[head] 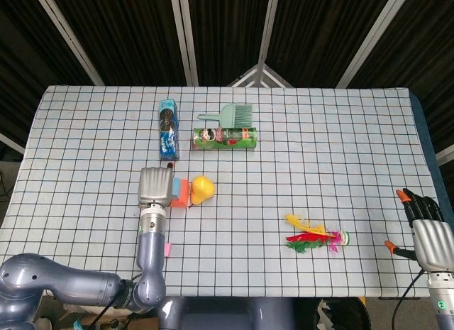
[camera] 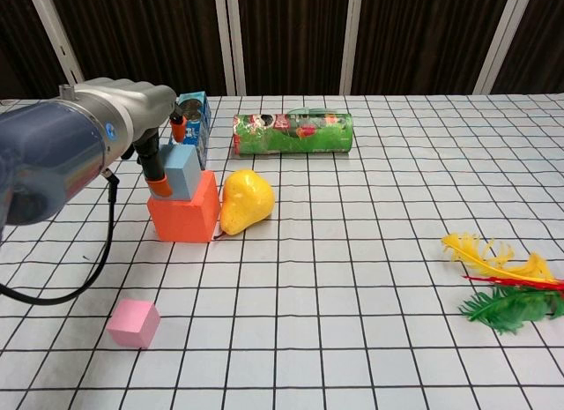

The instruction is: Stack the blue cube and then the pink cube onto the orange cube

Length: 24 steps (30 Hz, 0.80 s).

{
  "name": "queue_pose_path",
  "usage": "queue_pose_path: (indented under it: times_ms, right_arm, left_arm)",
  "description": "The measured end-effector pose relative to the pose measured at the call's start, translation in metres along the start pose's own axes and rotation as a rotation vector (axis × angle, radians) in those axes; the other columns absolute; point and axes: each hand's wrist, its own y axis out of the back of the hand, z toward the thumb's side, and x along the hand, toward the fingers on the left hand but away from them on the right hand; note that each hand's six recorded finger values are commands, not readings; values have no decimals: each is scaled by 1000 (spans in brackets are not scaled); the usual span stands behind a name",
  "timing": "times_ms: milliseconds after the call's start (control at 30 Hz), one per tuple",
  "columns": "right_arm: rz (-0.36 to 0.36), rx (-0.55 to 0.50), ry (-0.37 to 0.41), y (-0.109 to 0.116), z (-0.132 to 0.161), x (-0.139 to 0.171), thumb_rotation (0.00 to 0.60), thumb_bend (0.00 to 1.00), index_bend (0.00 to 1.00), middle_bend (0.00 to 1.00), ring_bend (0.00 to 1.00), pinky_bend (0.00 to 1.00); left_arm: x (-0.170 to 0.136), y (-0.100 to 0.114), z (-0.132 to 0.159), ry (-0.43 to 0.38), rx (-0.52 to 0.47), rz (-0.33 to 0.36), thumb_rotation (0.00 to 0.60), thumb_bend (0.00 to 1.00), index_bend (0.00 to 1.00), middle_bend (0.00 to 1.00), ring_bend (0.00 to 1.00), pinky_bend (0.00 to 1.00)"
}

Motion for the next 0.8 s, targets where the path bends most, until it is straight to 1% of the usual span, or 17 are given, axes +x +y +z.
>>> queue_pose_path:
  times_ms: [200,300,400,533,633,733,800]
  right_arm:
    - [9,-3,-9,-1,-1,0,600,173,42,84,108,82]
    - [11,-4,-11,0,-1,0,600,173,42,84,108,81]
    - [10,-7,-13,0,-2,0,600,173,42,84,108,81]
    - [14,-10,-13,0,-2,0,600,173,42,84,108,82]
    - [13,-12,-9,1,0,1,600,172,42,84,108,80]
    - [12,-11,-8,1,1,2,600,172,42,84,108,81]
    - [14,-10,-7,1,2,2,600,173,42,85,108,81]
  left_arm:
    - [-3,4,0,-14,10,16,600,135,156,755,695,837]
    - [-6,7,0,-23,10,18,600,135,181,759,695,838]
    - [-12,14,-4,-36,1,34,600,135,213,763,696,840]
    - [-26,32,-16,-67,-24,85,600,142,250,770,702,848]
    - [-45,48,-34,-111,-67,142,600,160,260,772,707,853]
    - [-63,55,-55,-148,-113,194,600,161,265,773,708,855]
    - [-73,54,-69,-166,-125,220,600,160,272,773,709,857]
